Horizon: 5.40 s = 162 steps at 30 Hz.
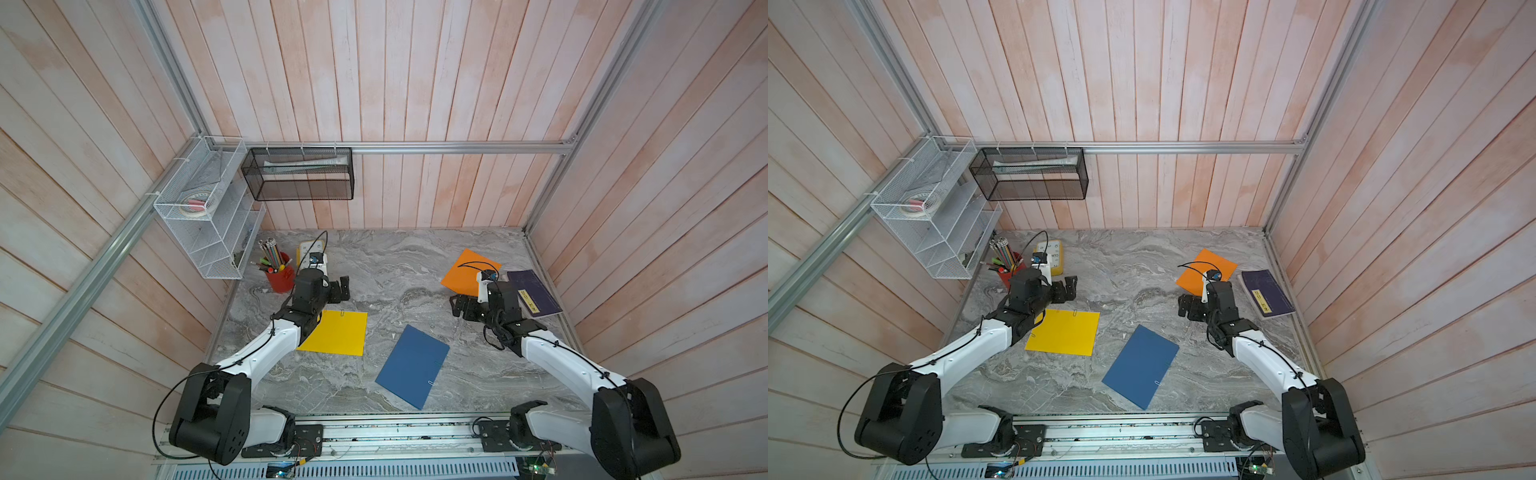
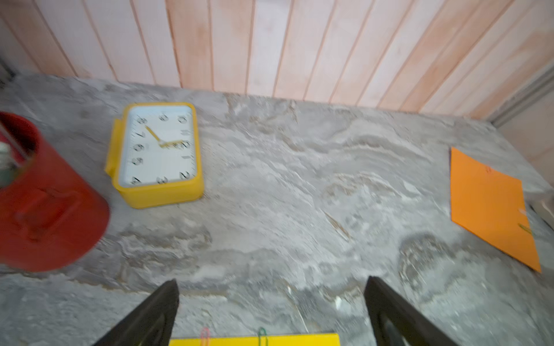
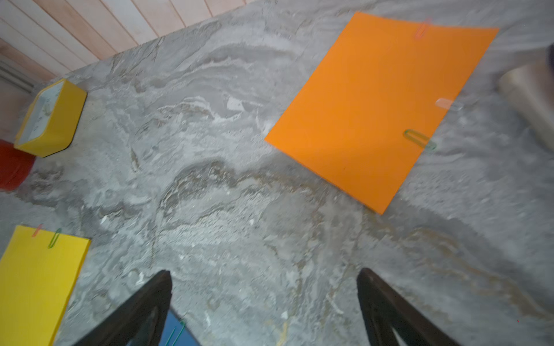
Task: Unclip the paperclips from the documents
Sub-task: Move the document to the center of the board, then pick up the document from the center of the board.
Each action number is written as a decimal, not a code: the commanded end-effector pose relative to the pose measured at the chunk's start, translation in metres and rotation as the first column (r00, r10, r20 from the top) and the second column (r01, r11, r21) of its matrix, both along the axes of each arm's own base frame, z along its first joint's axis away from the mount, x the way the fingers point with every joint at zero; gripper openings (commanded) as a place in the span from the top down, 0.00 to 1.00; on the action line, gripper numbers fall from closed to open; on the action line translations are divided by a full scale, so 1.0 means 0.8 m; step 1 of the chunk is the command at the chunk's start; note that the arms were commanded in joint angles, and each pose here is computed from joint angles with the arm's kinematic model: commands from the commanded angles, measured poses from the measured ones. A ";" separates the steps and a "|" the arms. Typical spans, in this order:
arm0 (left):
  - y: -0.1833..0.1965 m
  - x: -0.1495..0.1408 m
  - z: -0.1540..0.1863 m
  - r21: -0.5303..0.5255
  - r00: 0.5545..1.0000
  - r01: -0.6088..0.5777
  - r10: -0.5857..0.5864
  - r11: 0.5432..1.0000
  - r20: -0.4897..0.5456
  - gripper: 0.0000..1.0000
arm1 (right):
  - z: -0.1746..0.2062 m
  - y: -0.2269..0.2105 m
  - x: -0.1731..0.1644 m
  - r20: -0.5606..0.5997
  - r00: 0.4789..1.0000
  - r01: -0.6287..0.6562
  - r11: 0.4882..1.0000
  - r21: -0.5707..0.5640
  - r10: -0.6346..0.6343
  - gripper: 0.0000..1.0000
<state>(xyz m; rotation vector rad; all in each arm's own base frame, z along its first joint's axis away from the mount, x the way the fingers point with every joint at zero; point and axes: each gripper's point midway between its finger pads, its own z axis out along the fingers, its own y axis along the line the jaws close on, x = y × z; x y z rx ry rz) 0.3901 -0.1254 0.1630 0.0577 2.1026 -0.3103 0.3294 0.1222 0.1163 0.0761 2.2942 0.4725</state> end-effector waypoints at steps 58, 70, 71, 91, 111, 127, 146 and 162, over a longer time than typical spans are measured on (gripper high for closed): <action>-0.201 -0.201 -0.160 -0.197 0.637 0.374 -0.405 0.906 -0.656 0.20 | -0.082 0.089 -0.152 -0.514 0.835 -0.133 0.978 0.159 0.196 0.28; -0.225 -0.216 -0.175 -0.194 0.578 0.366 -0.385 0.910 -0.720 0.32 | -0.103 0.098 -0.172 -0.545 0.802 -0.165 0.968 0.190 0.244 0.30; -0.227 -0.216 -0.175 -0.199 0.574 0.368 -0.390 0.908 -0.720 0.32 | -0.105 0.098 -0.174 -0.549 0.800 -0.162 0.967 0.194 0.244 0.29; -0.217 -0.222 -0.173 -0.190 0.578 0.317 -0.348 0.929 -0.738 0.34 | -0.113 0.115 -0.186 -0.559 0.783 -0.170 0.958 0.233 0.275 0.33; -0.209 -0.230 -0.182 -0.188 0.570 0.295 -0.330 0.937 -0.753 0.34 | -0.114 0.119 -0.180 -0.546 0.787 -0.197 0.955 0.222 0.289 0.21; -0.214 -0.231 -0.181 -0.210 0.562 0.308 -0.356 0.928 -0.746 0.37 | -0.095 0.146 -0.167 -0.465 0.806 -0.232 0.918 0.323 0.367 0.12; -0.219 -0.230 -0.177 -0.230 0.564 0.321 -0.381 0.919 -0.733 0.37 | -0.095 0.162 -0.163 -0.434 0.808 -0.235 0.893 0.383 0.399 0.20; -0.221 -0.230 -0.177 -0.239 0.560 0.327 -0.392 0.914 -0.730 0.38 | -0.096 0.171 -0.159 -0.419 0.809 -0.243 0.883 0.402 0.413 0.35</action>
